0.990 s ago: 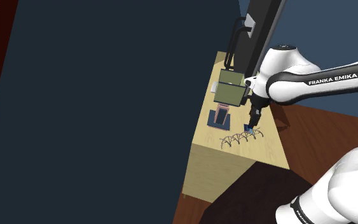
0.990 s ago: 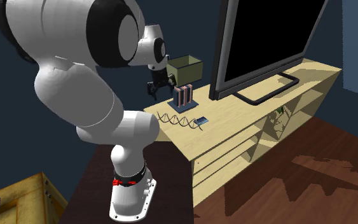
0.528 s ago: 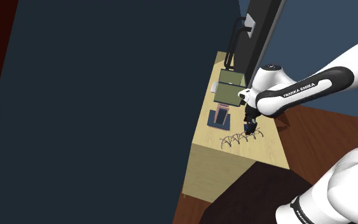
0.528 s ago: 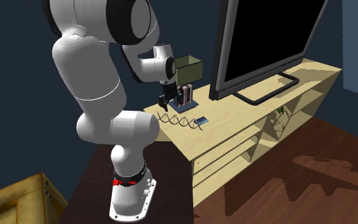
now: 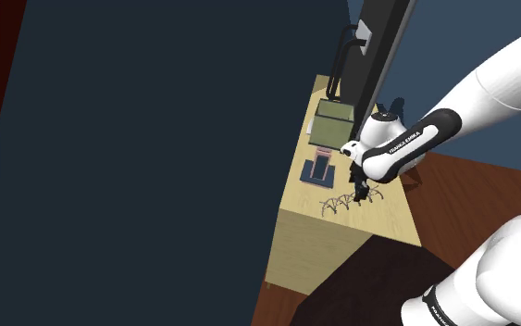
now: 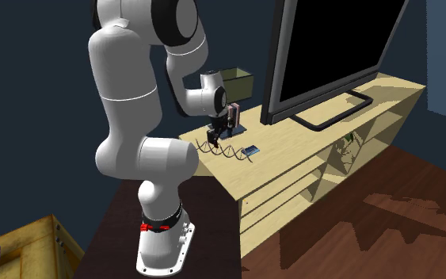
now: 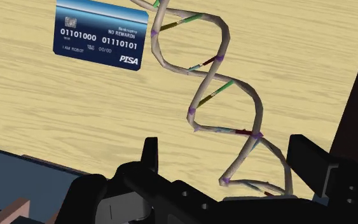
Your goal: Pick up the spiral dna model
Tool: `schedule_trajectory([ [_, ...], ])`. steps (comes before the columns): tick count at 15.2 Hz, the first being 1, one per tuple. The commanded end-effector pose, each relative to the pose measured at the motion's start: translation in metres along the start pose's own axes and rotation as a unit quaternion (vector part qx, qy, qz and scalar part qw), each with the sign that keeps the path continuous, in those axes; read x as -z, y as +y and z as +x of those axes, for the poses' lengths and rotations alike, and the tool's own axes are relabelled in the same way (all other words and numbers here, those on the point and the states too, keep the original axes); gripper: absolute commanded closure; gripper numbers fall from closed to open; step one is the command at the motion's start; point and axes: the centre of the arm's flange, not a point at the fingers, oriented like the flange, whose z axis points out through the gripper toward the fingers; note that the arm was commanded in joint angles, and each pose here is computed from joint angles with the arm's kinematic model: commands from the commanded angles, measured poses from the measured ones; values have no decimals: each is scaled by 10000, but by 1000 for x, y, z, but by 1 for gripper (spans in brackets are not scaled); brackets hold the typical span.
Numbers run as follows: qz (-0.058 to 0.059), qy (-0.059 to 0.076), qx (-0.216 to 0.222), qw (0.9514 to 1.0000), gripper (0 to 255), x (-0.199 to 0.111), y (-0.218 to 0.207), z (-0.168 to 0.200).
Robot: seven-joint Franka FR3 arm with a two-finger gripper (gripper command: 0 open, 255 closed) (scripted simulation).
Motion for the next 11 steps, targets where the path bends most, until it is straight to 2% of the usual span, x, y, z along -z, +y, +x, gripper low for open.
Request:
schedule_trajectory([
  [1, 69, -56, 17, 10000, 0, -14, -2, 0],
  [5, 69, -56, 17, 10000, 0, -27, -4, 1],
  [6, 69, -56, 16, 10000, 255, -27, -2, 1],
  [11, 69, -56, 16, 10000, 255, -27, -2, 2],
])
